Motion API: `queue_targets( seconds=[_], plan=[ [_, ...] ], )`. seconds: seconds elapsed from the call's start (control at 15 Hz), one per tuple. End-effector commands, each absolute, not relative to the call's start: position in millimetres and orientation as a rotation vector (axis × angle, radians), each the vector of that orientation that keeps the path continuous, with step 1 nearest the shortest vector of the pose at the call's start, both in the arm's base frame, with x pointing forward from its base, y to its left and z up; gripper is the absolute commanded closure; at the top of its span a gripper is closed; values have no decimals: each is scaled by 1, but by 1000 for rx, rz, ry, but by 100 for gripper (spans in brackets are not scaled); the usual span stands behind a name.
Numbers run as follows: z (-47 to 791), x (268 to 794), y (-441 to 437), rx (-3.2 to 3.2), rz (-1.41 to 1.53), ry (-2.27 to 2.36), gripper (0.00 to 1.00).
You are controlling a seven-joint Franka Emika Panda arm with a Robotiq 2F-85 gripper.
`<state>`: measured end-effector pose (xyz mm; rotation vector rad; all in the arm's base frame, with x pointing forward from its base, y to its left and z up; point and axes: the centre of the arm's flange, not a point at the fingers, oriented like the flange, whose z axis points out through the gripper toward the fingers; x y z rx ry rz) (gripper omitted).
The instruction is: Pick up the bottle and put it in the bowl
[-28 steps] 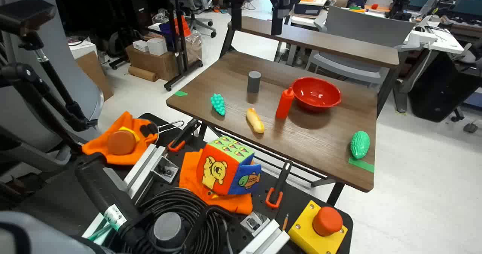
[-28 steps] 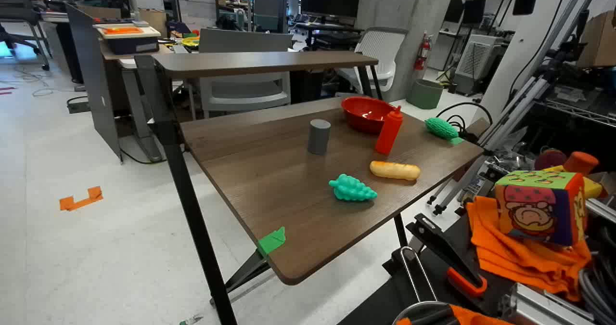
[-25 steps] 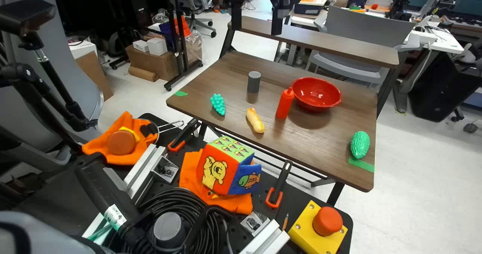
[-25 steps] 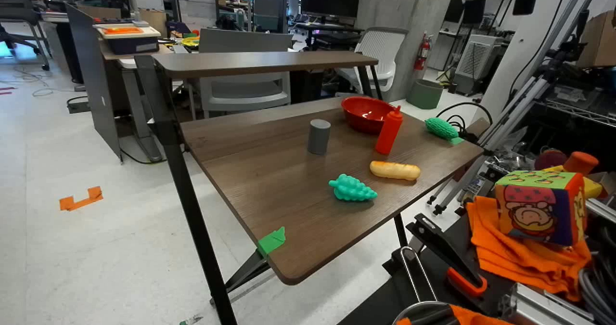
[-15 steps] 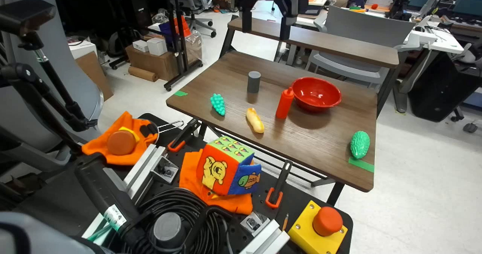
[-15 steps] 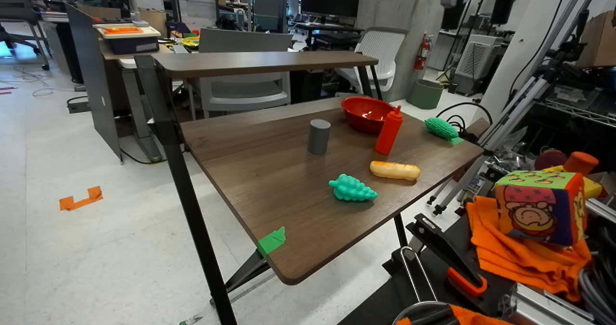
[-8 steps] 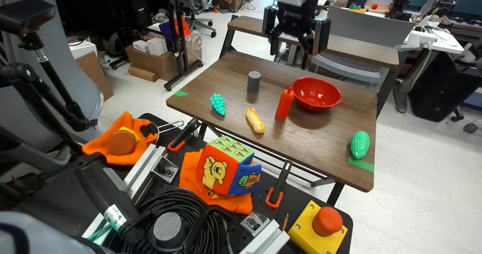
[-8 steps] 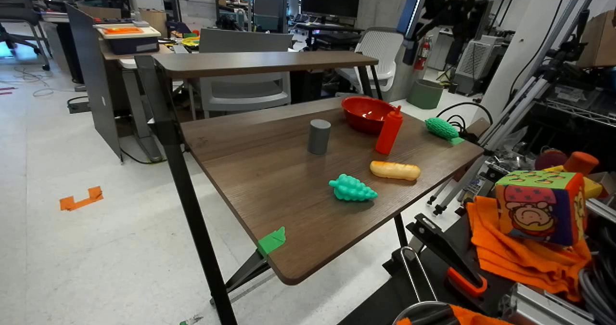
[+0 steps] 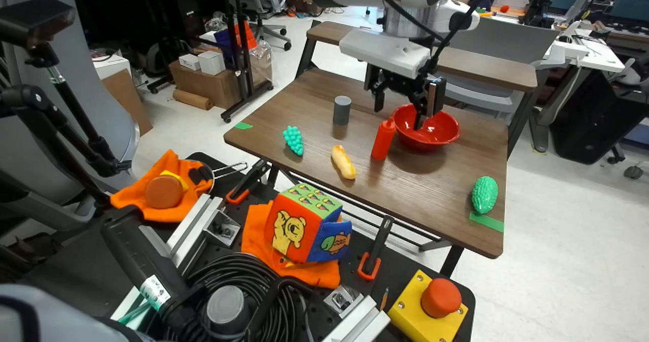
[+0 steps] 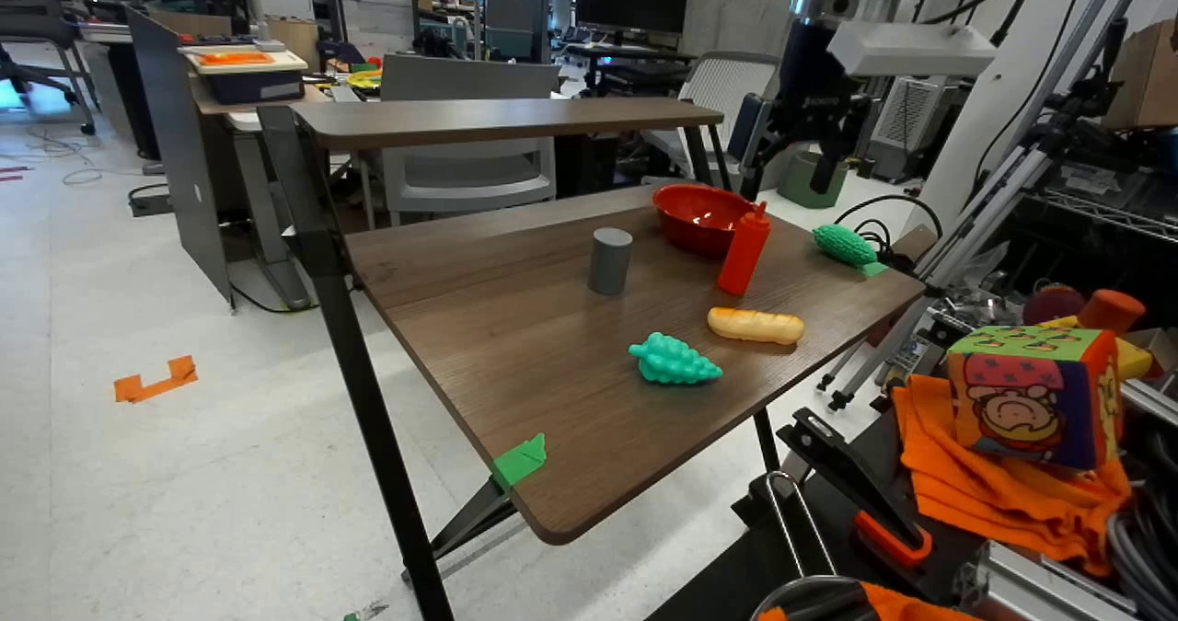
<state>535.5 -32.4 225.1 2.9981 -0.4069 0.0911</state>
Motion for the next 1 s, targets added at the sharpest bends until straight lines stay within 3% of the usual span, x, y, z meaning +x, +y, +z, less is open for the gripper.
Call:
queue_targets(
  seconds=[0.0, 0.4, 0.47, 0.6, 0.93],
  plan=[
    [201, 563, -29, 3004, 44, -314, 0],
    [176, 585, -14, 3037, -77, -197, 1],
    [173, 588, -13, 3037, -118, -202, 26],
    [168, 593, -9, 3039, -200, -192, 32],
    [164, 602, -2, 3024, -343, -146, 70]
  ],
)
